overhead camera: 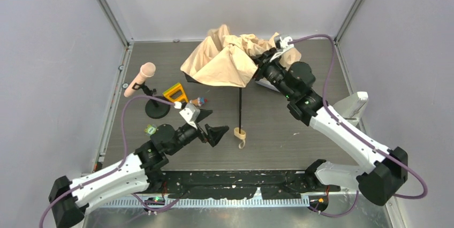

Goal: Put away the umbrella

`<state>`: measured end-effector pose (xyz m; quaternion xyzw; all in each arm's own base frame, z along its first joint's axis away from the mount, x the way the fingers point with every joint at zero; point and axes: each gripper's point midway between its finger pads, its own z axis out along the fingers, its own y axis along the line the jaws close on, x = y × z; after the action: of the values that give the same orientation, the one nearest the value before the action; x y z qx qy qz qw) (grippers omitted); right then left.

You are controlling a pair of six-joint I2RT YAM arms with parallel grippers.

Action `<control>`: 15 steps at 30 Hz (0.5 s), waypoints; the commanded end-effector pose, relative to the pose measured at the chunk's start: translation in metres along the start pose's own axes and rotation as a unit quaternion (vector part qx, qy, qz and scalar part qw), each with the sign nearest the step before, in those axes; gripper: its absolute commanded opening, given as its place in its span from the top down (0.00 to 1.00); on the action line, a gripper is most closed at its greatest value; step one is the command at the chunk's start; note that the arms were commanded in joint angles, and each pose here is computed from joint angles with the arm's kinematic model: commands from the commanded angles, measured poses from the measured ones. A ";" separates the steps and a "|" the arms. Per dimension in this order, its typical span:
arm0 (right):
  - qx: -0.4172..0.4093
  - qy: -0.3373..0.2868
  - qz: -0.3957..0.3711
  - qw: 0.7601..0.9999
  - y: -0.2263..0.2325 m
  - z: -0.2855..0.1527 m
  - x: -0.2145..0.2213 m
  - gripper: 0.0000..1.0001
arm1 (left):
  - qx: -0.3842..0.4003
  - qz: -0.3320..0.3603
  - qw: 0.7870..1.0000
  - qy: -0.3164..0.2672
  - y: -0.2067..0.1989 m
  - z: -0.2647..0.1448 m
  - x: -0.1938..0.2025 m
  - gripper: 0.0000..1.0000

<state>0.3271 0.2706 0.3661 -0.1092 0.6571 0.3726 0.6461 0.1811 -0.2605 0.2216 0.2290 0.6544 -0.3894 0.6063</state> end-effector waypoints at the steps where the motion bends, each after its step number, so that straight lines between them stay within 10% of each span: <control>1: -0.131 -0.142 -0.113 0.975 0.060 -0.027 -0.082 0.94 | 0.004 0.016 1.000 0.020 -0.004 -0.022 -0.030 0.00; 15: -0.210 -0.273 -0.239 0.908 0.107 -0.075 -0.072 0.94 | 0.106 0.081 0.988 -0.072 -0.070 -0.074 -0.235 0.00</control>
<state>0.2444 0.2917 0.4082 -0.3113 0.4450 0.3637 0.7568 0.1160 -0.1968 0.4621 0.2735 0.5393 -0.4497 0.6573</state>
